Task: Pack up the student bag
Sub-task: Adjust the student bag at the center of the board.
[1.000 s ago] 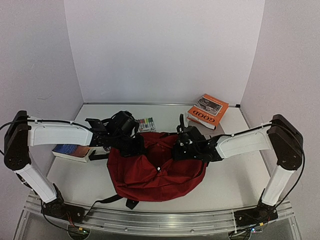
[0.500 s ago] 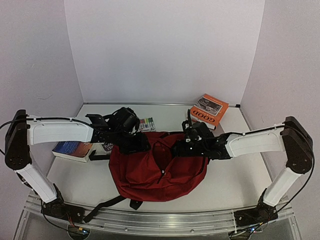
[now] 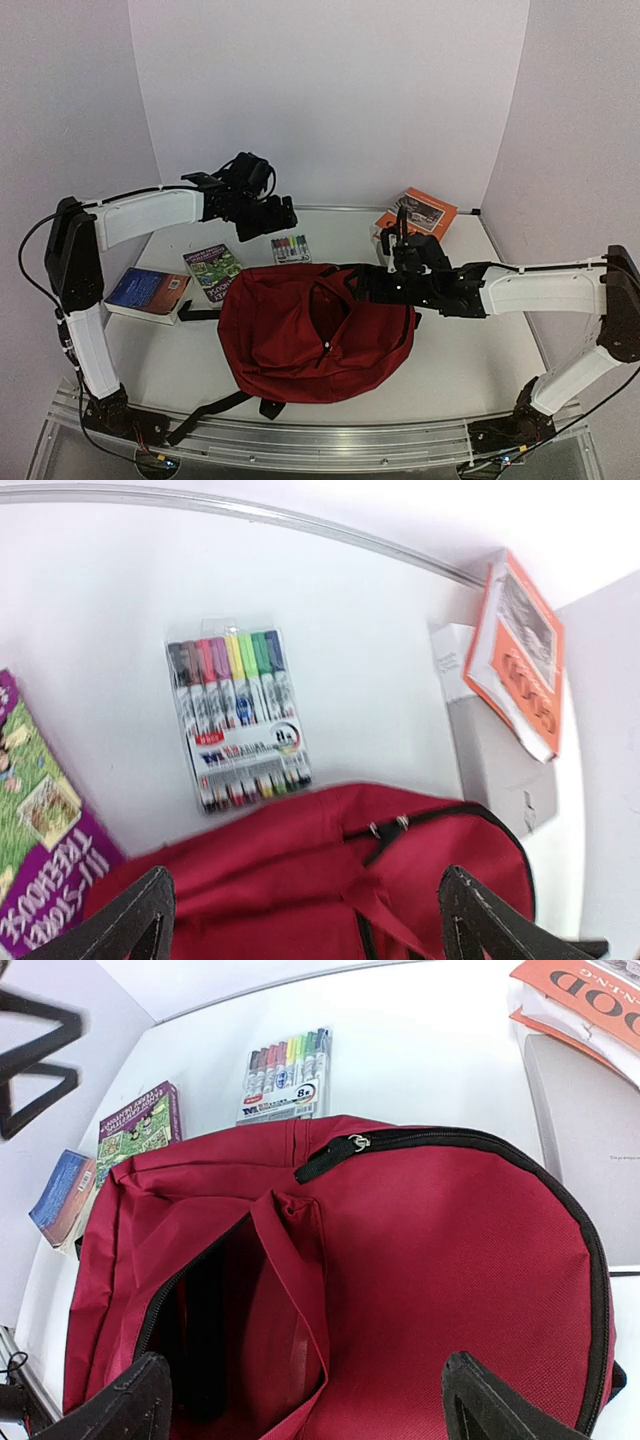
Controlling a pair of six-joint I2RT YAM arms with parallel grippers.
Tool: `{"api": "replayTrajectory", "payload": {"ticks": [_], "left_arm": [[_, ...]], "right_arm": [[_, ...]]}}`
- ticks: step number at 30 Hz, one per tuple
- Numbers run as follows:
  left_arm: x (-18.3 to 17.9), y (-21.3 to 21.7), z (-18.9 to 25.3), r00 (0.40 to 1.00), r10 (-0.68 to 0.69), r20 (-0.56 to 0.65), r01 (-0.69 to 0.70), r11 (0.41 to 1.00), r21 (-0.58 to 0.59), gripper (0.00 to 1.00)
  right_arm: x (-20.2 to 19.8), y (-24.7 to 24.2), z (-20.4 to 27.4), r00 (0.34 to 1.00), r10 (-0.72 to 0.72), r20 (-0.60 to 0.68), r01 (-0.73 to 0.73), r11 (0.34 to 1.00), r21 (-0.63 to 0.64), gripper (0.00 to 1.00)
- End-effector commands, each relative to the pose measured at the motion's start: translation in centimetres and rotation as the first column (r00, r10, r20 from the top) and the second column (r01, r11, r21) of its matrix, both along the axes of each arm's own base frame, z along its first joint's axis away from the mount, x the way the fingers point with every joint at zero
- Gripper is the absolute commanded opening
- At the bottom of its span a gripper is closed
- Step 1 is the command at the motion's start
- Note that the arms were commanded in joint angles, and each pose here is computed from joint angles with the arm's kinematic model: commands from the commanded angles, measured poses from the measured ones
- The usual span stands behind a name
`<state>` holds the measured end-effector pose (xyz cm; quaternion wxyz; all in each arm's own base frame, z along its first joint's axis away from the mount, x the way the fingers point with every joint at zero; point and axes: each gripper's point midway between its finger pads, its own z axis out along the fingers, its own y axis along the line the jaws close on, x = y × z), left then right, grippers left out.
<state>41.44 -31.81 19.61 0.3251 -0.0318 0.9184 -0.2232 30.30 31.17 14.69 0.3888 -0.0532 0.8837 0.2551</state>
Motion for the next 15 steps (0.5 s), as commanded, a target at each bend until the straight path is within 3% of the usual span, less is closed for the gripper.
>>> {"api": "replayTrajectory", "payload": {"ticks": [1,5,15], "left_arm": [[3.4,0.8,-3.1,0.999,0.028,-0.039,-0.026,0.997,0.066,0.91],[5.3,1.2,-5.5,0.995,0.014,-0.100,-0.019,0.998,-0.054,0.86],[8.8,3.3,-8.1,0.990,-0.032,-0.140,-0.006,0.965,-0.263,0.73]], "right_arm": [[0.2,-0.7,0.7,0.999,-0.034,0.011,0.034,0.999,0.014,0.94],[1.4,0.2,1.7,0.999,-0.035,0.040,0.034,0.999,0.011,0.95],[8.8,5.4,2.2,0.997,0.060,0.052,-0.061,0.998,0.023,0.76]]}}
